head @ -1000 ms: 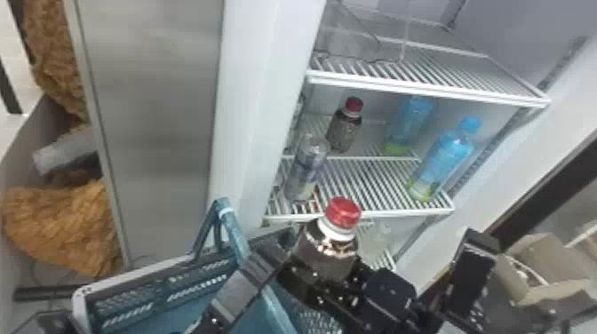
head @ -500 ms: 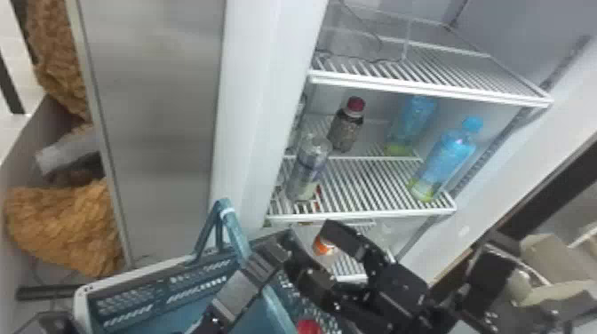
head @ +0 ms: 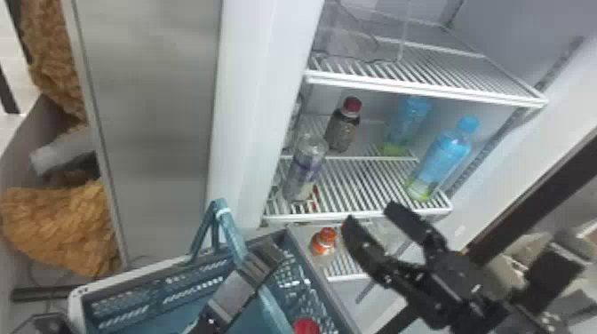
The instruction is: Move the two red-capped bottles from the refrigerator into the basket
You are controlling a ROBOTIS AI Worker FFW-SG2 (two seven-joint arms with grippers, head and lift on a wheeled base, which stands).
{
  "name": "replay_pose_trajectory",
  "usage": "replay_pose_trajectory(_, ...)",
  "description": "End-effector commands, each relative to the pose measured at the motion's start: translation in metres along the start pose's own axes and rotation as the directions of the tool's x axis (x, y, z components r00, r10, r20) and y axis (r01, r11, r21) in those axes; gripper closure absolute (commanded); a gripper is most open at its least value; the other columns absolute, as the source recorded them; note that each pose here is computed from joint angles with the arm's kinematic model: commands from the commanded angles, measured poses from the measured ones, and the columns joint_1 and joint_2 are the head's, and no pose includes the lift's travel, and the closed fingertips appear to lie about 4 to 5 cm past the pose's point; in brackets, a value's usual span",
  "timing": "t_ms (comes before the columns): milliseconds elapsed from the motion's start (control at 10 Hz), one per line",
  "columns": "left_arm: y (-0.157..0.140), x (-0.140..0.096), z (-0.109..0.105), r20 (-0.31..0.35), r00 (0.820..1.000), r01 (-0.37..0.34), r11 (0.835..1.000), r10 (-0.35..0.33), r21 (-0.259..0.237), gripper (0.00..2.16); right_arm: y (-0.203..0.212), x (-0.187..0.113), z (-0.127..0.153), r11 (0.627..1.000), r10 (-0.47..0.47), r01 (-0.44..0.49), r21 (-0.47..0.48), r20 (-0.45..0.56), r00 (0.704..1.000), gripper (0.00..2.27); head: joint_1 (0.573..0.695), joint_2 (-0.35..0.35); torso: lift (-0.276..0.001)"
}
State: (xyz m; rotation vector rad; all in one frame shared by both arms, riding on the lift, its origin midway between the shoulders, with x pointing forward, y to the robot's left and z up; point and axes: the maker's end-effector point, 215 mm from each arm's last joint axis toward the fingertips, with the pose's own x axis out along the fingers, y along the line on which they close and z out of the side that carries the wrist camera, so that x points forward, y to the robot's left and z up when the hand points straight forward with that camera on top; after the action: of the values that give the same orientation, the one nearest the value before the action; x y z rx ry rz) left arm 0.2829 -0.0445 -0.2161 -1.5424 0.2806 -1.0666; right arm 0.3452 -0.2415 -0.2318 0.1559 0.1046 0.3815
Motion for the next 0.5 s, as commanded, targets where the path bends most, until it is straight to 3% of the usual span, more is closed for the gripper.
replay_pose_trajectory(0,0.0,0.0,0.0,0.0,1.0,0.0,1.0,0.0,0.0,1.2,-0.023,-0.005,0.014,0.998,-0.056,0.057,-0.041,0.043,0.998,0.17,0.695,-0.35,0.0)
replay_pose_trajectory(400,-0.002,0.002,0.0,0.0,1.0,0.008,1.0,-0.008,0.0,1.2,-0.065,-0.004,0.015,0.984,-0.155,0.162,-0.074,0.095,0.983,0.16,0.695,-0.35,0.0)
